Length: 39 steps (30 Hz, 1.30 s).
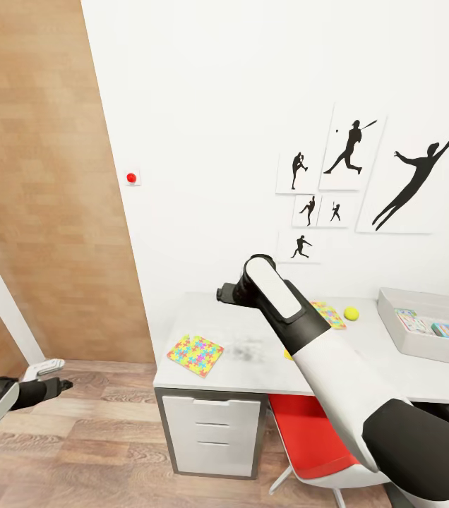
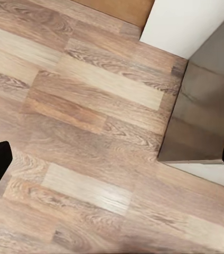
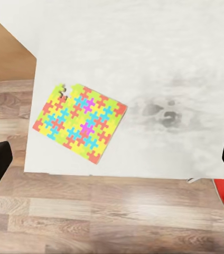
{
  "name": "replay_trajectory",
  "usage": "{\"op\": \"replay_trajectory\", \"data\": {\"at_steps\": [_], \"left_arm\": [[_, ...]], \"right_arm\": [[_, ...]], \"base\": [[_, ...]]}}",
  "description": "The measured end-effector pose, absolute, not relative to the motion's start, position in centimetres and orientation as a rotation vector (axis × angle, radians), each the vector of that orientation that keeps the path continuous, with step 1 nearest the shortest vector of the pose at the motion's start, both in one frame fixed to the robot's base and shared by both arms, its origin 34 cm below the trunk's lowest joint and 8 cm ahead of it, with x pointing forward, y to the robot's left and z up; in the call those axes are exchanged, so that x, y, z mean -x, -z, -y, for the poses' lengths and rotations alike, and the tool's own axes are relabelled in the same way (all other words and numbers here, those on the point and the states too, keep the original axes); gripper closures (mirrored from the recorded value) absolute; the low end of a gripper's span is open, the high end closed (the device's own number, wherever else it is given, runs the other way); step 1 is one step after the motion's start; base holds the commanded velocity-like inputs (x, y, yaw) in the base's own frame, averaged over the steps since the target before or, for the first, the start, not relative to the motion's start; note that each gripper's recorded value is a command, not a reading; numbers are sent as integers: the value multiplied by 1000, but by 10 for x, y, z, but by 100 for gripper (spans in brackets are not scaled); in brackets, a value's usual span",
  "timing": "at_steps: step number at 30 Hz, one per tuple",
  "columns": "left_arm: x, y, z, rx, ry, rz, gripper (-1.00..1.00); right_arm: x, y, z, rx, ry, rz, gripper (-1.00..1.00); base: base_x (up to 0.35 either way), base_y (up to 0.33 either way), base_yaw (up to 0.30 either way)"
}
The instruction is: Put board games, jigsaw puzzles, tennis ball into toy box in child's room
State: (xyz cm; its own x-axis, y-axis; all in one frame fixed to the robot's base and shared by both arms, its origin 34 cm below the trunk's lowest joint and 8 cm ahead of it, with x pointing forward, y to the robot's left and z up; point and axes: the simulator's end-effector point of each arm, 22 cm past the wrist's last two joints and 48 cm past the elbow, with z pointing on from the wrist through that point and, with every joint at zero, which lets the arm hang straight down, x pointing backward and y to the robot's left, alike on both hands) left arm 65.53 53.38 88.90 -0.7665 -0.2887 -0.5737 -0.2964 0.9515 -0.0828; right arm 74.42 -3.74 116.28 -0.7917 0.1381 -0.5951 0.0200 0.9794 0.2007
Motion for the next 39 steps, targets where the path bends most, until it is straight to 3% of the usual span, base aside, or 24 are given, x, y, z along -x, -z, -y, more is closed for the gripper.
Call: {"op": "replay_trajectory", "data": {"at_steps": [14,31,39], "left_arm": [[-653,-887,-517,383,103,-2501,-100],[-654,-887,-501,319,175,-2511,-100],[-654,-886,-490,270,218,-2521,-100]], "right_arm": [[-745,-1164,35,-116,-256,-2469,-100],[-745,-1163,37,-128,-247,-2471,-100],[-746,-1151,45,-159,-228,-2500,-100]], "base": [[33,101,0],[1,269,0],[0,71,0]]}}
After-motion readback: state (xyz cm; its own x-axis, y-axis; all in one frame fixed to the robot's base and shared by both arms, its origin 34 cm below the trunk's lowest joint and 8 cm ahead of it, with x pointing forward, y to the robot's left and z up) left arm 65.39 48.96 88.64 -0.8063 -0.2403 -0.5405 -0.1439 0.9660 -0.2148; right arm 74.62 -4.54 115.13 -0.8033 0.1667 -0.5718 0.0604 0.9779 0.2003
